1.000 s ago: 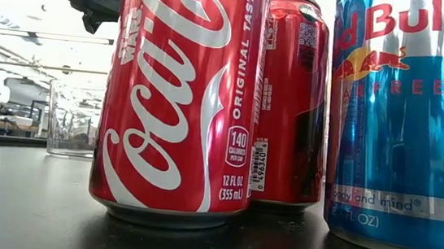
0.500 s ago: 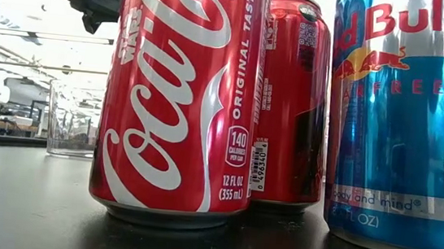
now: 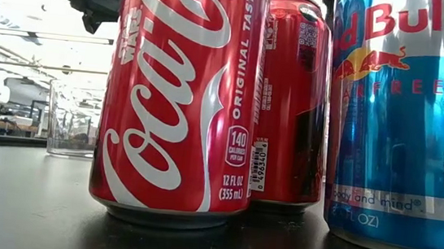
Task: Sort soda cans
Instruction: Put the pink-white soda can into the right transparent bin
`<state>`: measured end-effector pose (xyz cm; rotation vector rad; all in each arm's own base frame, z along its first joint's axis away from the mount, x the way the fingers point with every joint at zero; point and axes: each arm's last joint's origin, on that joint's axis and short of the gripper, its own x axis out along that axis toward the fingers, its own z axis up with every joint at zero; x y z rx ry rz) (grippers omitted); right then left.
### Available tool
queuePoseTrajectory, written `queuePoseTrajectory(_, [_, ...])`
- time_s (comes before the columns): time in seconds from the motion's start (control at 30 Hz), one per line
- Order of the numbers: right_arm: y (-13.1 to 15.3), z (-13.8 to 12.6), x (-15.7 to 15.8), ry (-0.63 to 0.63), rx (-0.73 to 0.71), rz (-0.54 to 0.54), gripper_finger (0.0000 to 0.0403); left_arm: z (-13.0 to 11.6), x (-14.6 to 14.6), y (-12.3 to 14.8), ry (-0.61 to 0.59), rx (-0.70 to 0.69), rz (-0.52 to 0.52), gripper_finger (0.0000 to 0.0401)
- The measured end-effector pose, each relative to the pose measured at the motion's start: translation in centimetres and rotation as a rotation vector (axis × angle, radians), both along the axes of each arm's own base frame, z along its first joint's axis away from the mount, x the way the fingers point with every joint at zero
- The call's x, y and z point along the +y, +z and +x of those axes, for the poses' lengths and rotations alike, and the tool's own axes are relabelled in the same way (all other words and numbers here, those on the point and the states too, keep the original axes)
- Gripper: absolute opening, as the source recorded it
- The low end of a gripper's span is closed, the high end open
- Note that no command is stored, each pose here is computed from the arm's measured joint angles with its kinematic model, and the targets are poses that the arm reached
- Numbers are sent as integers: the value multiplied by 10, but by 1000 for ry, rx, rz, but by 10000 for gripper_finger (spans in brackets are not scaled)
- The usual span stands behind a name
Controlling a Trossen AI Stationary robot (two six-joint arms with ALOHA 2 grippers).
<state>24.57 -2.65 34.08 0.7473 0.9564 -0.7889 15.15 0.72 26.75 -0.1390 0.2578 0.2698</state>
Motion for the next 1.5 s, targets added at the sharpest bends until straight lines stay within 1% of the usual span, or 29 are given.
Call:
queuePoseTrajectory(0.2, [-31,23,-34,-12,135,85,292,0,0,0,0,2,0,42])
queuePoseTrajectory(0.37, [-59,36,-57,-12,246,119,292,0,0,0,0,5,0,42])
queuePoseTrajectory(0.47, [-72,41,-71,-15,292,150,292,0,0,0,0,5,0,42])
queuePoseTrajectory(0.63, [-90,43,-92,-54,352,178,292,0,0,-1,0,6,0,42])
queuePoseTrajectory(0.8, [-103,45,-104,-50,390,194,294,0,0,-1,0,6,0,42])
queuePoseTrajectory(0.93, [-111,49,-107,-21,398,192,301,0,0,-1,0,6,1,42])
queuePoseTrajectory(1.2, [-110,52,-109,4,376,162,341,0,0,-1,0,6,1,42])
queuePoseTrajectory(1.5, [-110,52,-109,20,376,159,347,0,0,-1,0,6,1,42])
